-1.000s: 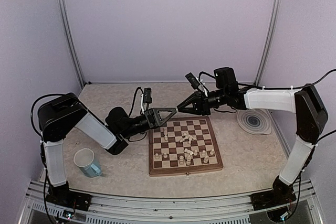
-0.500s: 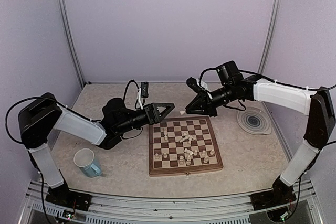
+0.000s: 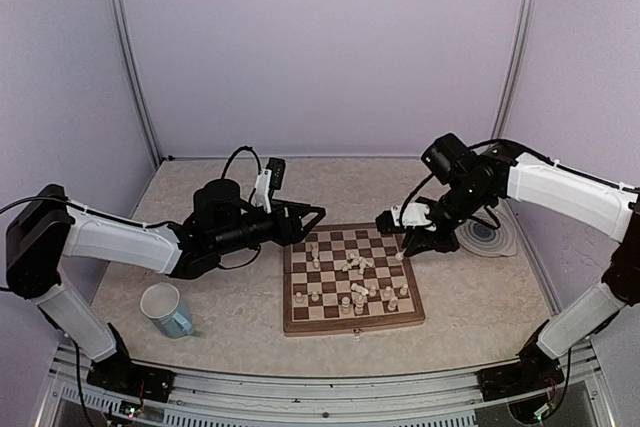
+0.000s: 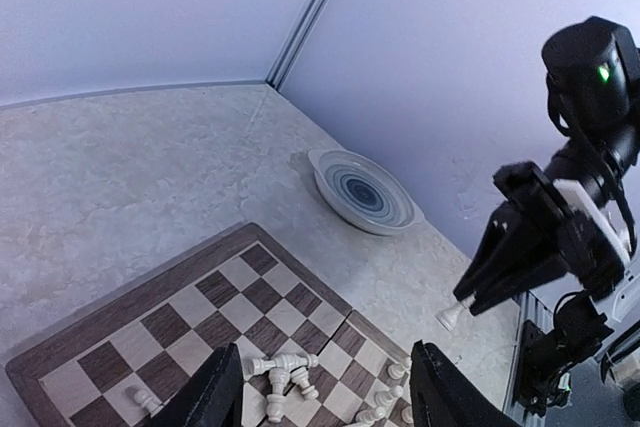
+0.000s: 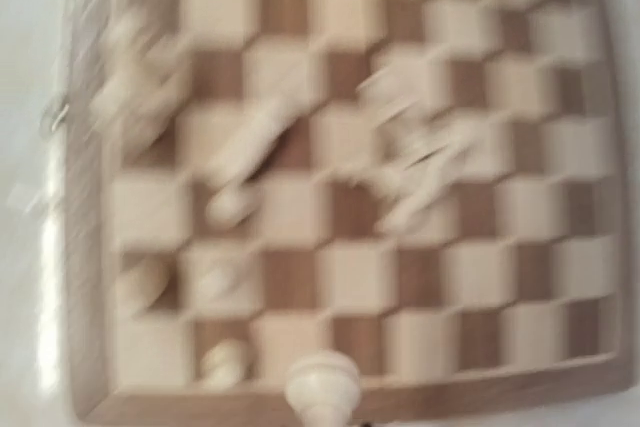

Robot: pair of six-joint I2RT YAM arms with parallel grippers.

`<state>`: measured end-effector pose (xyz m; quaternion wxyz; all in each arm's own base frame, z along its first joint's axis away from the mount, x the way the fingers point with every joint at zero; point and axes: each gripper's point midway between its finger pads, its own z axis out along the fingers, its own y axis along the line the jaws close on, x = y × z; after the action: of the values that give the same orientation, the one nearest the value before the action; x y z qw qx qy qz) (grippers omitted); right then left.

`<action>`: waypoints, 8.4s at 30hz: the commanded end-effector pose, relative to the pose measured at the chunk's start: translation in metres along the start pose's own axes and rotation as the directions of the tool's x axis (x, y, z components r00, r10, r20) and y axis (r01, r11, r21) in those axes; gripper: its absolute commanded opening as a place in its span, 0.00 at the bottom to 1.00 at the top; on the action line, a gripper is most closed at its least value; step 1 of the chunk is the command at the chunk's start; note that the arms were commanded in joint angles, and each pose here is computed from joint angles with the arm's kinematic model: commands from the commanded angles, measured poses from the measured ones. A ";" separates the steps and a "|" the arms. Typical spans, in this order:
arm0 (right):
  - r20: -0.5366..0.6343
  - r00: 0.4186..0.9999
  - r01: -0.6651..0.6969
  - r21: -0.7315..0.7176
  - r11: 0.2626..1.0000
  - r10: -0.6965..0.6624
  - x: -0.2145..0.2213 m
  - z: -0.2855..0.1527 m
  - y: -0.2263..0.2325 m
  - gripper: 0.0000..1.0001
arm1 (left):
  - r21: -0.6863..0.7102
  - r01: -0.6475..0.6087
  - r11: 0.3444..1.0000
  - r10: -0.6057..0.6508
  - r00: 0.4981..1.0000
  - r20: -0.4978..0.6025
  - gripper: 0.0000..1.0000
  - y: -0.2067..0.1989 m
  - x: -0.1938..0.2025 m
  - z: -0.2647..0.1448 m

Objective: Set up the chess pieces on the board
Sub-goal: Place the rook at h1, then pick up the chess pile from the chessboard, then pass from the right arm to the left, then place the pawn on c2.

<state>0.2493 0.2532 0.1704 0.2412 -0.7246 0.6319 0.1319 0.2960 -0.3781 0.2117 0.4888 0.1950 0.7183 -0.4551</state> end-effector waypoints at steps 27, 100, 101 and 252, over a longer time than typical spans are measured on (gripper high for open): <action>-0.338 0.928 0.086 -0.213 0.973 -0.156 0.051 0.071 0.078 0.06 | -0.085 -0.019 0.996 0.017 1.000 -0.025 0.57 0.018 0.000 -0.019; 0.051 0.901 -0.429 -0.035 0.903 0.430 -0.085 0.161 -0.074 0.50 | -0.518 0.078 0.852 -0.137 0.988 -0.077 0.56 0.095 0.011 -0.055; 0.045 0.898 -0.437 -0.034 0.899 0.438 -0.085 0.164 -0.075 0.51 | -0.517 0.081 0.852 -0.140 0.987 -0.076 0.56 0.095 0.011 -0.055; 0.251 0.909 -0.396 0.275 0.876 0.332 0.023 0.040 -0.090 0.00 | 0.015 -0.444 0.896 0.289 0.558 -0.778 0.04 -0.012 0.179 0.006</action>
<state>0.3442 0.2632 0.1424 0.3840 -0.5285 0.7440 0.1402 0.2170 -0.4223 0.0592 0.2478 0.4657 0.8361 -0.1504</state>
